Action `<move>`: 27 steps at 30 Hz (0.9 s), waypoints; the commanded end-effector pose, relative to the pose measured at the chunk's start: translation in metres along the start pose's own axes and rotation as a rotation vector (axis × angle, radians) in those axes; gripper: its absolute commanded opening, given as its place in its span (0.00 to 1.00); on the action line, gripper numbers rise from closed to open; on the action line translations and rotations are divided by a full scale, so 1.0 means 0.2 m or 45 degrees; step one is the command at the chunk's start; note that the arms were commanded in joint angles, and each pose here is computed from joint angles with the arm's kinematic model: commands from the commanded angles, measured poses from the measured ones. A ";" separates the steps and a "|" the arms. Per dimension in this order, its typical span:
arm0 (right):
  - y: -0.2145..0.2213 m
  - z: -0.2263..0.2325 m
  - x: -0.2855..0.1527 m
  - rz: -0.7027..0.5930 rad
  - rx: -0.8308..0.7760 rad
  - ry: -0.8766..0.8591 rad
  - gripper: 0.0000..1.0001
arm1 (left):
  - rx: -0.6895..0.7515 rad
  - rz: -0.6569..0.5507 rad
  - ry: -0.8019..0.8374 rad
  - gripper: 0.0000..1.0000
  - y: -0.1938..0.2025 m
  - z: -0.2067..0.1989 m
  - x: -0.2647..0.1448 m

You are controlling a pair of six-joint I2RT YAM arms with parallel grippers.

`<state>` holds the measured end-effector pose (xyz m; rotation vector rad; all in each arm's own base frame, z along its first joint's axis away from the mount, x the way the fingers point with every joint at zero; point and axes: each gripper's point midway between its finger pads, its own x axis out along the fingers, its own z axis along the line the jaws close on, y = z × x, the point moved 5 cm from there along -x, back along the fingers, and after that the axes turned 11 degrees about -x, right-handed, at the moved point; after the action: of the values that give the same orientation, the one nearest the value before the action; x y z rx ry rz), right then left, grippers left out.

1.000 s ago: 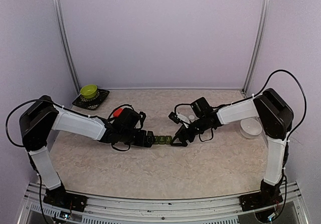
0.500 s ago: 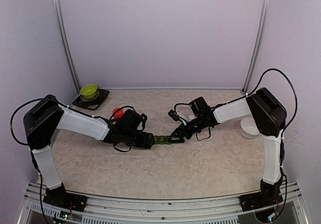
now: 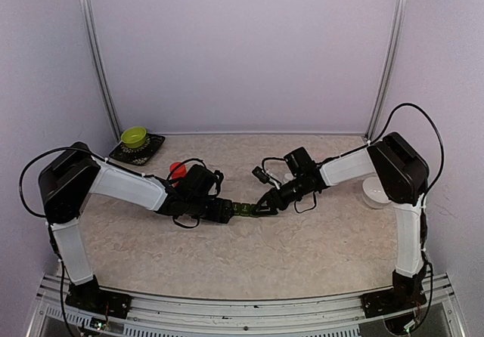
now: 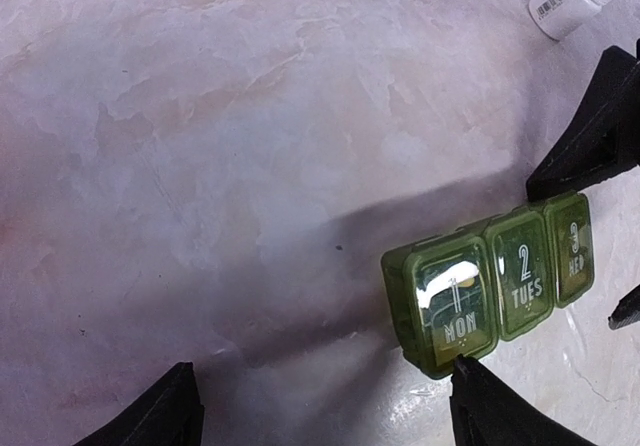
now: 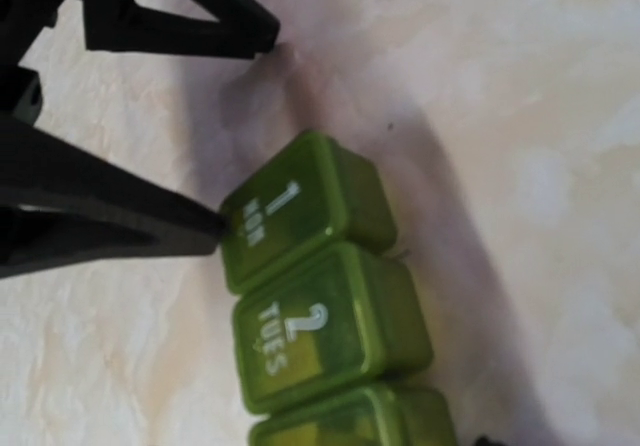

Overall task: Sort the pills into containers
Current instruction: Pick up the pill container from the center of the board.

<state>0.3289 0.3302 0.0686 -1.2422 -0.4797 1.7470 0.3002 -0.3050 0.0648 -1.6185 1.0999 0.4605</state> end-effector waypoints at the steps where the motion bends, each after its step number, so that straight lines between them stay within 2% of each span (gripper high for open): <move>1: 0.01 -0.02 0.02 -0.016 0.033 -0.047 0.62 | 0.019 0.051 -0.035 0.83 0.06 0.03 0.06; 7: 0.01 -0.02 0.04 -0.015 0.058 -0.066 0.56 | 0.020 0.069 -0.033 0.83 0.07 0.03 0.08; 27: 0.05 -0.03 0.13 0.051 0.158 -0.054 0.48 | 0.028 0.114 -0.028 0.70 0.14 0.04 0.12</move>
<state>0.3337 0.3399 0.0624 -1.1598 -0.4484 1.7695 0.3106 -0.3149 0.0618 -1.6417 1.0795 0.4141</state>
